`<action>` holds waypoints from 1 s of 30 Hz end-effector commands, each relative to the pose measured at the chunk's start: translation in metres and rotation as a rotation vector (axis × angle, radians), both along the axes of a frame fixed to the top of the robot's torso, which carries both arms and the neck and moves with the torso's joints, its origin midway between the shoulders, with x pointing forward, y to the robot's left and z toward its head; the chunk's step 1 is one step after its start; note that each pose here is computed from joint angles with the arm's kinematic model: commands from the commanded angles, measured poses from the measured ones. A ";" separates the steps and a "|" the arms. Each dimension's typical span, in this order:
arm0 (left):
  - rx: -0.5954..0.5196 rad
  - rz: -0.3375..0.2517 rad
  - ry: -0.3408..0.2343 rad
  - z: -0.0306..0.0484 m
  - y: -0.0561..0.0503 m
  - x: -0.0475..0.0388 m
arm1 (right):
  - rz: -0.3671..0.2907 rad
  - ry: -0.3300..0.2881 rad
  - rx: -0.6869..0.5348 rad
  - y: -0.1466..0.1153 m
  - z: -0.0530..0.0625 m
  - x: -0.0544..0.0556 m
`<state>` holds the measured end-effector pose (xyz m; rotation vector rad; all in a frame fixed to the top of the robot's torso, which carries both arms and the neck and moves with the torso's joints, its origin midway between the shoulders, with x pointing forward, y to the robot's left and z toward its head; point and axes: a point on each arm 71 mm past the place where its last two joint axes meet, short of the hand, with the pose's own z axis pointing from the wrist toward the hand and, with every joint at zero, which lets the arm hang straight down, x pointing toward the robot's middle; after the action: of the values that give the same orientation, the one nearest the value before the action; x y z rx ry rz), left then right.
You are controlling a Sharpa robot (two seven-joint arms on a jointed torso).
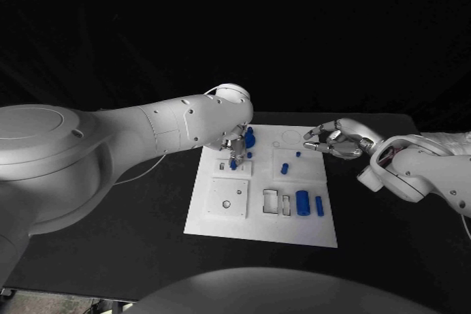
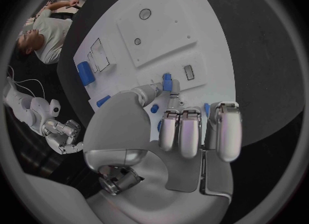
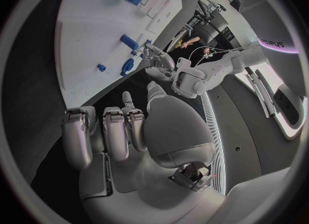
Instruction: Assemble the parts on the task board
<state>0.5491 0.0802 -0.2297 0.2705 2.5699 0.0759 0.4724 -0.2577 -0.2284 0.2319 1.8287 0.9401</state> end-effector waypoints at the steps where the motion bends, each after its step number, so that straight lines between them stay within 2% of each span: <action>1: -0.031 0.006 -0.031 0.0007 -0.001 -0.0004 | 0.009 0.014 -0.003 0.001 -0.001 0.000; 5: -0.060 0.018 -0.080 0.0023 0.000 -0.0003 | 0.008 0.014 -0.004 0.000 -0.001 0.000; 12: -0.182 0.072 -0.238 0.0095 0.009 -0.0058 | 0.000 0.014 -0.007 -0.004 -0.002 -0.001; 17: -0.264 0.105 -0.317 0.0144 0.020 -0.0159 | -0.007 0.013 -0.008 -0.007 -0.002 -0.001; 20: -0.315 0.126 -0.358 0.0178 0.031 -0.0253 | -0.012 0.013 -0.009 -0.009 -0.003 -0.001; 30: -0.485 0.215 -0.508 0.0314 0.054 -0.0483 | -0.023 0.031 -0.008 -0.013 -0.013 -0.006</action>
<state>0.5002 0.1352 -0.2073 -0.0919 2.1575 -0.2764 0.4678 -0.2707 -0.2394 0.2632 1.8487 0.9114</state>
